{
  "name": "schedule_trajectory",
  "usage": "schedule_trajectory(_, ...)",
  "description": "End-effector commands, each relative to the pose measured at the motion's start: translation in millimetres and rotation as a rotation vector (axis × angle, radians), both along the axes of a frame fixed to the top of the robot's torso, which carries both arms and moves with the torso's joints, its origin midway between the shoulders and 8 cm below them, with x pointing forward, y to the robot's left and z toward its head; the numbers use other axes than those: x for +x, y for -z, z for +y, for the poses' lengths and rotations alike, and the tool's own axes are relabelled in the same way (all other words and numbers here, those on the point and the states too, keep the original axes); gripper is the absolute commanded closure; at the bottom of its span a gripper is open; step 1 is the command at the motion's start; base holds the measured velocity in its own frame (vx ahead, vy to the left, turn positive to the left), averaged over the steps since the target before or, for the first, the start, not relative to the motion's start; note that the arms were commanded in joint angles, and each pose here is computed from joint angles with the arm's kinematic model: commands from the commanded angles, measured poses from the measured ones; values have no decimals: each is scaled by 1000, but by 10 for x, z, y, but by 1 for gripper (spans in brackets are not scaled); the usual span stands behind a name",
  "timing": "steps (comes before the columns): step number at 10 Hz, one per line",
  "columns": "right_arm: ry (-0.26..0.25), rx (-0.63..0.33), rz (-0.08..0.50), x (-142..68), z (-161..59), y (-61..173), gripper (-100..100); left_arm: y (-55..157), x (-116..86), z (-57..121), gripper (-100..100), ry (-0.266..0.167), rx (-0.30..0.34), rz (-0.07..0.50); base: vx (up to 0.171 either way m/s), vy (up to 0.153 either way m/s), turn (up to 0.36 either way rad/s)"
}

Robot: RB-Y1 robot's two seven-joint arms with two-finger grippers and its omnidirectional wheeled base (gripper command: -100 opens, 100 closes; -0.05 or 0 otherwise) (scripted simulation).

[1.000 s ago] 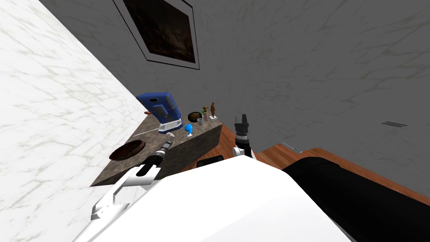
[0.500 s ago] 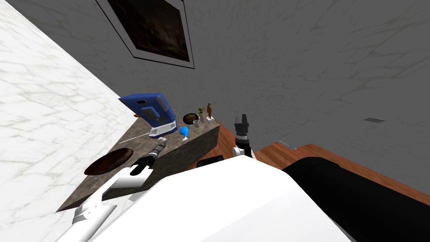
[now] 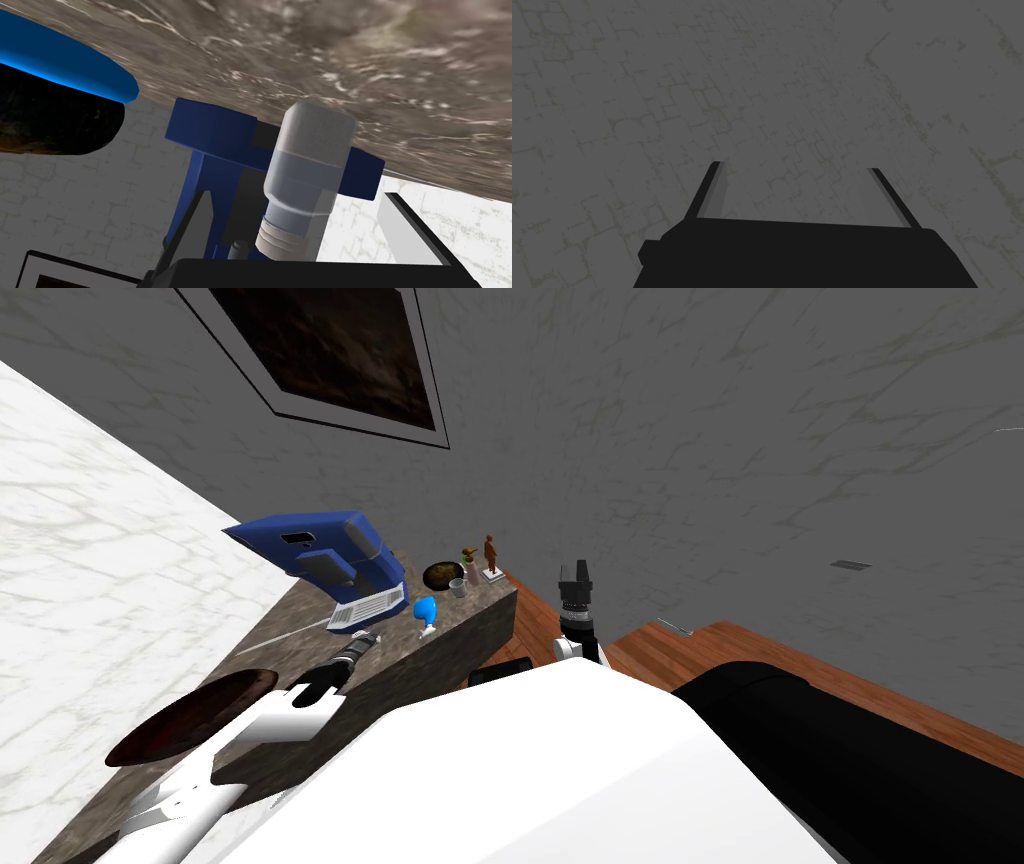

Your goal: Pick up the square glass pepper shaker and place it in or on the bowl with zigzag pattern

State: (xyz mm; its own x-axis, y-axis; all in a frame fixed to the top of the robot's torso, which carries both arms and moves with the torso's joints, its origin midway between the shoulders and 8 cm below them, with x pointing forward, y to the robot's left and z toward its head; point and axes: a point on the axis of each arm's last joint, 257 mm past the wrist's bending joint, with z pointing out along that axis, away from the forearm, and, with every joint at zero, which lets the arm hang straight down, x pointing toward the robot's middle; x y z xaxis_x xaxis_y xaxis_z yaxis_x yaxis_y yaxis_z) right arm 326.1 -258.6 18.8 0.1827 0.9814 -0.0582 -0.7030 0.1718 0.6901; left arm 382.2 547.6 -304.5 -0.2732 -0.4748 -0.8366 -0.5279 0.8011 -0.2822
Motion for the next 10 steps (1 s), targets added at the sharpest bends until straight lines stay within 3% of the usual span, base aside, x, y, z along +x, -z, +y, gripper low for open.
schedule_trajectory(1, 0, 0, 0, 0, 0, 0, 0, 0, 0, 0, -100, 0, 0, 0, 19, -7, -13)
schedule_trajectory(2, 0, 0, 0, 0, 0, 0, 0, -1, -4, 12, 0, -2, 2, 1, 0, 0, 0)
schedule_trajectory(3, 0, 0, 0, 0, 0, 0, 0, 46, 2, 45, -100, -8, 2, 1, 33, 18, -38)
schedule_trajectory(5, 0, 0, 0, 0, 0, 0, 0, 55, 0, 49, -100, -10, 1, 1, 41, 27, -34)
schedule_trajectory(6, 0, 0, 0, 0, 0, 0, 0, 57, 1, 50, 100, -9, 2, 1, 0, 0, 0)
schedule_trajectory(10, 0, 0, 0, 0, 0, 0, 0, 40, 8, 62, 100, -9, 7, -1, 0, 0, 0)
